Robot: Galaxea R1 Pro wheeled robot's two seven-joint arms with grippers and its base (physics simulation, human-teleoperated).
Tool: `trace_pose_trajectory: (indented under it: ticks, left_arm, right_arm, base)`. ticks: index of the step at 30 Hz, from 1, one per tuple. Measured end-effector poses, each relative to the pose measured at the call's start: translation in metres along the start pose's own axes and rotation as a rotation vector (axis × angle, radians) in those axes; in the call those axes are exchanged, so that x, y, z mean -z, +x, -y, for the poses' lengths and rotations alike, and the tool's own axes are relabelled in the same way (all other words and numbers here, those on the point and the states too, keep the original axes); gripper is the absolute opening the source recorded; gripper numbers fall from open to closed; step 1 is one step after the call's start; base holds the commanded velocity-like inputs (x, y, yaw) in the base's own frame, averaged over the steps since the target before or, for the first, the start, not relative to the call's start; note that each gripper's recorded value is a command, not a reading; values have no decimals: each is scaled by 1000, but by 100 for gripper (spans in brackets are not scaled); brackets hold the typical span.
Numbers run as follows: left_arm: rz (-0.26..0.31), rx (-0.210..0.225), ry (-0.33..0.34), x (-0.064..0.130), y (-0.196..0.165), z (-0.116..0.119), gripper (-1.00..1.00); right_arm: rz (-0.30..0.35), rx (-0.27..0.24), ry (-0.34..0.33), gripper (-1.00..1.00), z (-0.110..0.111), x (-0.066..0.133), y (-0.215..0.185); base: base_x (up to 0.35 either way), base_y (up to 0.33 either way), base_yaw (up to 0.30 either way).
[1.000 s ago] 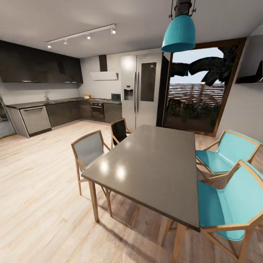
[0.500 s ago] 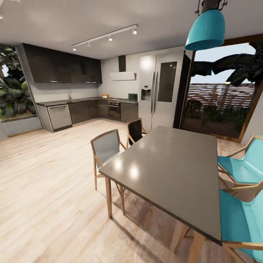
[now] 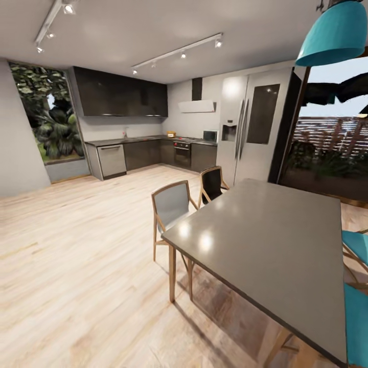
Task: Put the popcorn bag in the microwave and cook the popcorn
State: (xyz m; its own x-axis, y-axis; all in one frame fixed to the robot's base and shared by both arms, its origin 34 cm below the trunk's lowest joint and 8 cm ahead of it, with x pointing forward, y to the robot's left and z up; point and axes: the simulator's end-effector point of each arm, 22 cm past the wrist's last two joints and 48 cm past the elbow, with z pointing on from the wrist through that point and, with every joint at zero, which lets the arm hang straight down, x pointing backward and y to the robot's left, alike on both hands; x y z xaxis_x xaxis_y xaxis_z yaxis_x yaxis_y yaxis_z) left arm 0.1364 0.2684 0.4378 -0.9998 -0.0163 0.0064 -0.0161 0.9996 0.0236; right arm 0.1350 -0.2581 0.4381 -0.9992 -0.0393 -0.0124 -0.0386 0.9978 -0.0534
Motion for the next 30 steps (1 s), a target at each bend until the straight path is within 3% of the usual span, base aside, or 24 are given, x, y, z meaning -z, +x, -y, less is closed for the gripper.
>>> trace_pose_trajectory:
  ticks: [4, 8, 25, 30]
  left_arm:
    - [0, 0, 0, 0, 0, 0, 100]
    - [0, 0, 0, 0, 0, 0, 100]
    - [0, -2, 0, 0, 0, 0, 100]
    - [66, 5, 6, 1, -26, 4, 100]
  right_arm:
    - [5, 45, 5, 100, 6, 0, -1]
    - [6, 45, 15, 100, 13, -1, -1]
    - [6, 53, 6, 100, 8, 0, -1]
    - [4, 54, 4, 100, 6, 0, -1]
  base:
    - [0, 0, 300]
    - [0, 0, 300]
    - [0, 0, 300]
    - [0, 0, 300]
